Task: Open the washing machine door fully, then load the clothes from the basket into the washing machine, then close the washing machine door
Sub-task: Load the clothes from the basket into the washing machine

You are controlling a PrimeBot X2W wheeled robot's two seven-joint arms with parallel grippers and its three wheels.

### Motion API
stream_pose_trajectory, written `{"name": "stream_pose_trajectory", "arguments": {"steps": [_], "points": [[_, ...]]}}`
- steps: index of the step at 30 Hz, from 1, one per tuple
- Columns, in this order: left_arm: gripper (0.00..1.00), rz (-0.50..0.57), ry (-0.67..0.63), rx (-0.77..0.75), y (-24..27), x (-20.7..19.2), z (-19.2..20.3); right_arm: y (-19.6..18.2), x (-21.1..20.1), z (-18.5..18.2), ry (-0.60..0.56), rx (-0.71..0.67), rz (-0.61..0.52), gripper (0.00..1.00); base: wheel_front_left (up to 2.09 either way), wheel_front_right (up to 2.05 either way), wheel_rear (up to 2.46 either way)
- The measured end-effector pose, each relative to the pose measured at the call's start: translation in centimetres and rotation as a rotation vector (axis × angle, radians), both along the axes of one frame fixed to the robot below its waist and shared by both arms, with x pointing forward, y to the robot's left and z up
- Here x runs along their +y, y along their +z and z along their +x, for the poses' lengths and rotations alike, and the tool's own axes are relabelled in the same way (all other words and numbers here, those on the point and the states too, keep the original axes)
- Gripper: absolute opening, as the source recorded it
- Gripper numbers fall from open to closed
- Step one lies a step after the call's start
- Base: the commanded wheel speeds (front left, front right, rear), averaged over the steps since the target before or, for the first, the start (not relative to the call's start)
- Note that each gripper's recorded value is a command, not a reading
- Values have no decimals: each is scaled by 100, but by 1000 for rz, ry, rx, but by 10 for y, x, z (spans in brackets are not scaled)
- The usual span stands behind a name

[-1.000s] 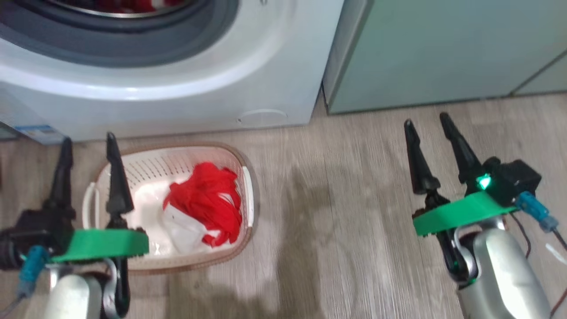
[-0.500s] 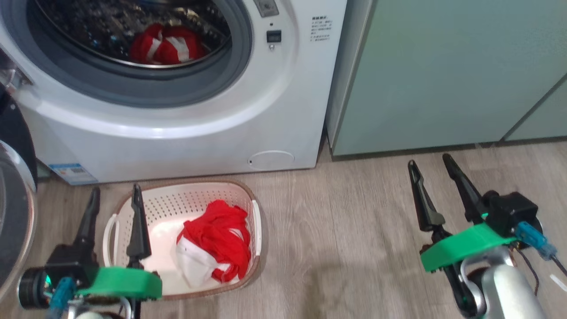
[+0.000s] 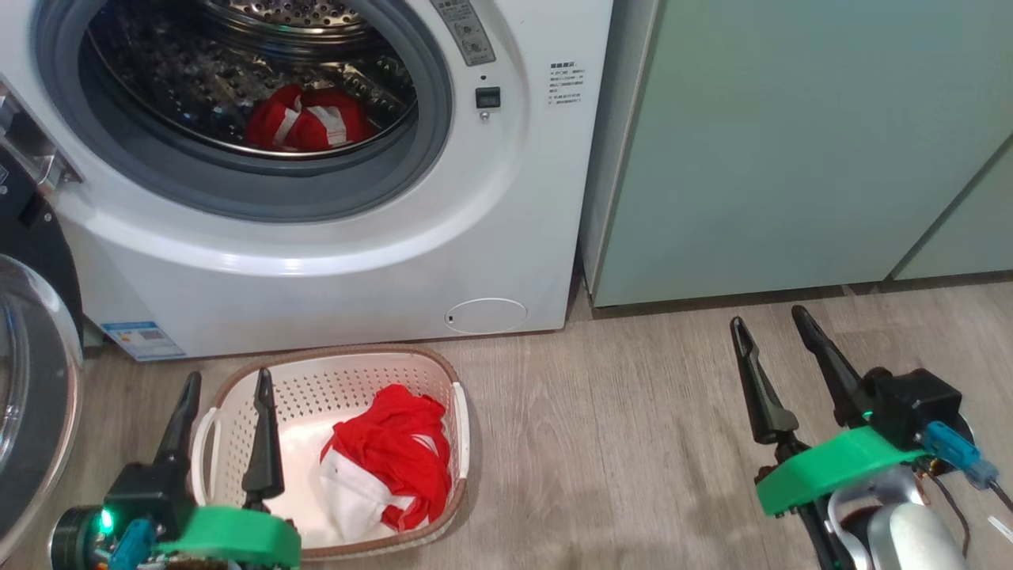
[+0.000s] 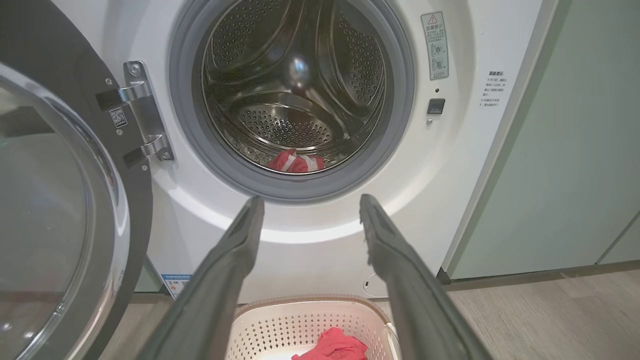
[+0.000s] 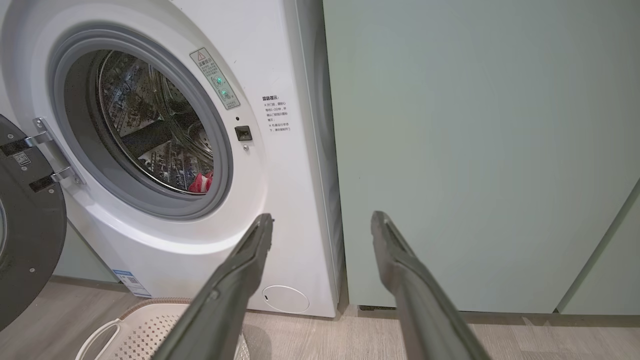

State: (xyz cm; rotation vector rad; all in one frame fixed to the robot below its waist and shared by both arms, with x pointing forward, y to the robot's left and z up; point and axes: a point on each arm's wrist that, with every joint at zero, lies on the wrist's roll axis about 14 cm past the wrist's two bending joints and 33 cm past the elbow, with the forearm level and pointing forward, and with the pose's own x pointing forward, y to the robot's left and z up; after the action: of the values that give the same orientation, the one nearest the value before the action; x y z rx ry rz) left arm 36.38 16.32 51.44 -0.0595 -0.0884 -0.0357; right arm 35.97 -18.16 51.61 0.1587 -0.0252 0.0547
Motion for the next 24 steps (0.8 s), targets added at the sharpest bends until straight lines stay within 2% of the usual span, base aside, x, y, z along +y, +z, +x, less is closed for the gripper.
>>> {"name": "stream_pose_trajectory", "arguments": {"steps": [24], "points": [[100,-4,5,8,-1,2,-2,3,4,1,11,-7,3,100,0,0,0]]}}
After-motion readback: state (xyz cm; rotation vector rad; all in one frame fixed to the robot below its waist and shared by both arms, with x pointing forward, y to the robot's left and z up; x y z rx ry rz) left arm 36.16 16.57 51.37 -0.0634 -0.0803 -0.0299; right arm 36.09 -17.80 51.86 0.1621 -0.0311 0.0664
